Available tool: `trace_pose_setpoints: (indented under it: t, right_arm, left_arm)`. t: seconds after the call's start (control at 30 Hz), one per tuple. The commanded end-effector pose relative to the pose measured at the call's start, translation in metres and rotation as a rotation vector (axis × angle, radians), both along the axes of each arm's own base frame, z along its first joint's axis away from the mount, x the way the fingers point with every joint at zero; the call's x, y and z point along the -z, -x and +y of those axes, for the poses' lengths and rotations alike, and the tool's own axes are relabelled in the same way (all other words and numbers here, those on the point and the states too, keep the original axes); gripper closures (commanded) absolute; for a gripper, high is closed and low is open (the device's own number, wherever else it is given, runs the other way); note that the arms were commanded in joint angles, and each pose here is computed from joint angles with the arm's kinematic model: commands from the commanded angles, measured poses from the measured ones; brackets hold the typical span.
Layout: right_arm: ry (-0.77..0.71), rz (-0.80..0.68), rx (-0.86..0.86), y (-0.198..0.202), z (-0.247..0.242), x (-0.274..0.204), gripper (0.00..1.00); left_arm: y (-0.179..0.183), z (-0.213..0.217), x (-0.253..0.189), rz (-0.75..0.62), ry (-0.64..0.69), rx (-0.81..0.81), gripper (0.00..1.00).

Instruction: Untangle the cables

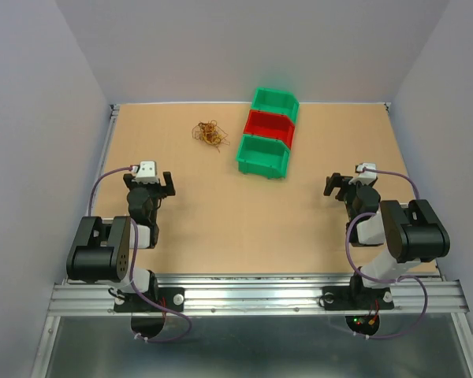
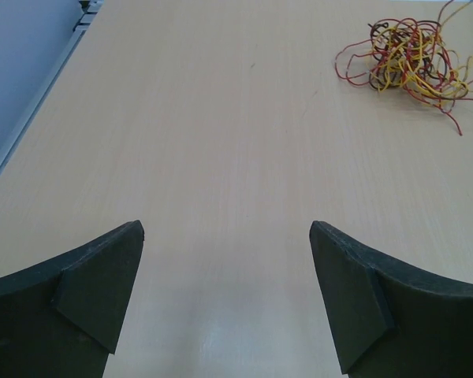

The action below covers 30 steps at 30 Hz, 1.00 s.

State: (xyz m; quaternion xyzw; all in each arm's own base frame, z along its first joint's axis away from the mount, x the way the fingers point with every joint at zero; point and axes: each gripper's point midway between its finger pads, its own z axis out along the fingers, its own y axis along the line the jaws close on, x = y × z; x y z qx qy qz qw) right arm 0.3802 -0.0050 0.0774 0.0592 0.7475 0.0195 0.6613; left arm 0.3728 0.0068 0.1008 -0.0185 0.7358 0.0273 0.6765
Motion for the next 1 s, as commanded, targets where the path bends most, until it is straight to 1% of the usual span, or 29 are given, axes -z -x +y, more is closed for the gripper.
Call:
trace_pose_setpoints:
  t: [0.0,0.1,0.13,0.2,0.23,0.27,0.3,0.33,0.37,0.4,0.43,0.47,0.5,0.53,0.57,0.6,0.63,0.67,0.7,0.73,0.77,0.8,0.83,0.93,0.97]
  right_arm:
    - [0.006,-0.057,-0.008,-0.004,0.001,-0.014,0.0]
    - [0.006,-0.056,-0.008,-0.006,0.001,-0.014,0.0]
    - [0.006,-0.054,-0.01,-0.005,0.002,-0.014,0.0]
    - [0.01,-0.052,-0.007,-0.005,0.001,-0.013,0.0]
    - [0.012,-0.055,-0.01,-0.004,0.002,-0.014,0.0]
    - [0.014,-0.055,-0.015,-0.004,0.002,-0.015,0.0]
    - [0.035,-0.069,-0.046,-0.005,0.007,-0.021,0.0]
    - [0.043,-0.062,-0.046,-0.004,0.006,-0.021,0.0]
    - [0.051,-0.06,-0.068,-0.005,0.014,-0.025,0.0]
    - [0.057,-0.061,-0.067,-0.006,0.016,-0.029,0.0]
    - [0.054,-0.012,-0.059,-0.008,0.016,-0.025,0.0]
    - [0.047,-0.028,-0.05,-0.01,0.016,-0.042,0.0]
    - [-0.005,-0.004,-0.036,-0.012,0.017,-0.044,0.0]
    - [-0.063,0.057,0.027,-0.012,0.011,-0.039,0.0]
    - [-0.129,0.025,0.056,-0.022,0.011,-0.061,0.0]
    - [-0.193,0.024,0.059,-0.025,0.014,-0.069,0.0]
    - [-0.267,0.048,-0.012,-0.029,0.032,-0.077,0.0]
    - [-0.257,0.059,-0.084,-0.03,0.043,-0.082,0.0]
    - [-0.279,0.084,-0.137,-0.028,0.054,-0.081,0.0]
    - [-0.309,0.106,-0.193,-0.024,0.065,-0.079,0.0]
    - [-0.334,0.118,-0.208,-0.021,0.069,-0.075,0.0]
    - [-0.377,0.121,-0.208,-0.02,0.072,-0.075,0.0]
    - [-0.386,0.116,-0.222,-0.02,0.074,-0.076,0.0]
    - [-0.386,0.129,-0.193,-0.023,0.07,-0.075,0.0]
    - [-0.38,0.131,-0.19,-0.023,0.069,-0.074,0.0]
  left_arm:
    - [-0.004,-0.016,-0.079,-0.313,-0.047,0.092,0.01]
    - [-0.006,-0.016,-0.078,-0.302,-0.047,0.094,0.01]
    - [-0.005,-0.018,-0.081,-0.316,-0.053,0.109,0.01]
    - [-0.007,-0.025,-0.082,-0.288,-0.071,0.15,0.01]
    - [-0.016,-0.028,-0.09,-0.236,-0.069,0.169,0.01]
    - [-0.023,-0.033,-0.096,-0.192,-0.096,0.202,0.01]
    - [-0.027,-0.049,-0.109,-0.164,-0.177,0.318,0.01]
    - [-0.038,-0.059,-0.117,-0.065,-0.213,0.394,0.01]
    - [-0.041,-0.067,-0.121,-0.031,-0.235,0.46,0.01]
    - [-0.045,-0.08,-0.116,0.014,-0.232,0.545,0.01]
    - [-0.053,-0.083,-0.129,0.051,-0.229,0.569,0.01]
    - [-0.057,-0.084,-0.127,0.082,-0.243,0.596,0.01]
    - [-0.061,-0.087,-0.126,0.097,-0.259,0.624,0.01]
    - [-0.069,-0.091,-0.11,0.13,-0.258,0.655,0.01]
    - [-0.079,-0.091,-0.119,0.105,-0.26,0.653,0.01]
    - [-0.087,-0.089,-0.119,0.097,-0.251,0.638,0.01]
    - [-0.105,-0.086,-0.117,0.092,-0.225,0.6,0.01]
    - [-0.114,-0.083,-0.116,0.098,-0.216,0.581,0.01]
    - [-0.123,-0.081,-0.113,0.108,-0.214,0.568,0.01]
    - [-0.141,-0.08,-0.101,0.153,-0.21,0.569,0.01]
    - [-0.15,-0.079,-0.093,0.184,-0.238,0.588,0.01]
    - [-0.157,-0.081,-0.084,0.224,-0.226,0.61,0.01]
    - [-0.17,-0.084,-0.066,0.293,-0.194,0.647,0.01]
    - [-0.182,-0.092,-0.039,0.38,-0.128,0.706,0.01]
    - [-0.184,-0.093,-0.036,0.386,-0.123,0.714,0.01]
